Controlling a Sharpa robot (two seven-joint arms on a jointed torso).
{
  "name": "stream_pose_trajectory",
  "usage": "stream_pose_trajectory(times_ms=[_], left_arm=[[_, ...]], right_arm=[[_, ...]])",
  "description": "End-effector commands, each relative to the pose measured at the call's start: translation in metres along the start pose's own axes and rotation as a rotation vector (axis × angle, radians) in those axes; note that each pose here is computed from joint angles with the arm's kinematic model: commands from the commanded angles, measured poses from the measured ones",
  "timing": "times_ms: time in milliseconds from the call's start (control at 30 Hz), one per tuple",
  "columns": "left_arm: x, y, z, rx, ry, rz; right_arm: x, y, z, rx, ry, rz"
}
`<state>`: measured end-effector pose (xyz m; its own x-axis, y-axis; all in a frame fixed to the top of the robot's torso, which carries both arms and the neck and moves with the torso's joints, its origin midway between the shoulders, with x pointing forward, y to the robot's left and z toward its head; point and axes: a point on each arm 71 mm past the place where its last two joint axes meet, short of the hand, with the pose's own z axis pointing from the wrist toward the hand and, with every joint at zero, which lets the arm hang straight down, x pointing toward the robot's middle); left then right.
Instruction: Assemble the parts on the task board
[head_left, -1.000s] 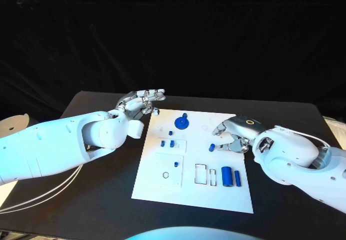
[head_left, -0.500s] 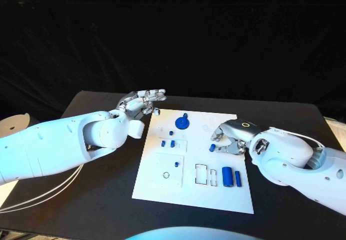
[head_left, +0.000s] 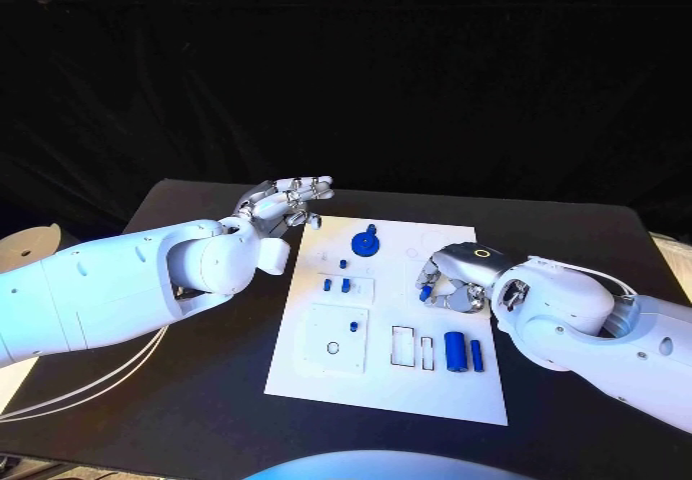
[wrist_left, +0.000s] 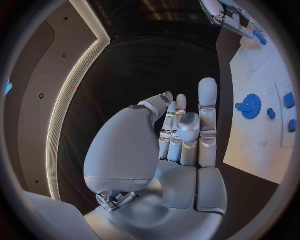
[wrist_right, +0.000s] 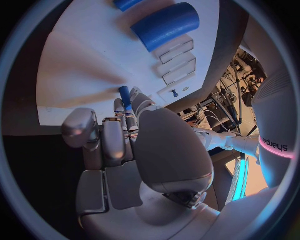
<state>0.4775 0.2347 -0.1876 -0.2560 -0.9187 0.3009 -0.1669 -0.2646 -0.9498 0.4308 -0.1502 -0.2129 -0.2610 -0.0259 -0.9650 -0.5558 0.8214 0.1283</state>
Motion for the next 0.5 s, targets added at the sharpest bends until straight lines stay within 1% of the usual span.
stream_pose_trajectory(times_ms=[33, 233, 500], left_arm=[[0.0028, -0.0004, 0.0003, 0.004, 0.022, -0.006], [0.0028, -0.0003, 0.0002, 0.002, 0.023, -0.006], [0.0029, -0.0002, 0.0003, 0.000, 0.025, -0.007]], right_arm=[[0.0021, 0.0013, 0.0011, -0.017, 0.016, -0.006], [0.0012, -0.0001, 0.0021, -0.011, -0.006, -0.007], [-0.0023, -0.0011, 0.0030, -0.008, -0.062, -0.019]])
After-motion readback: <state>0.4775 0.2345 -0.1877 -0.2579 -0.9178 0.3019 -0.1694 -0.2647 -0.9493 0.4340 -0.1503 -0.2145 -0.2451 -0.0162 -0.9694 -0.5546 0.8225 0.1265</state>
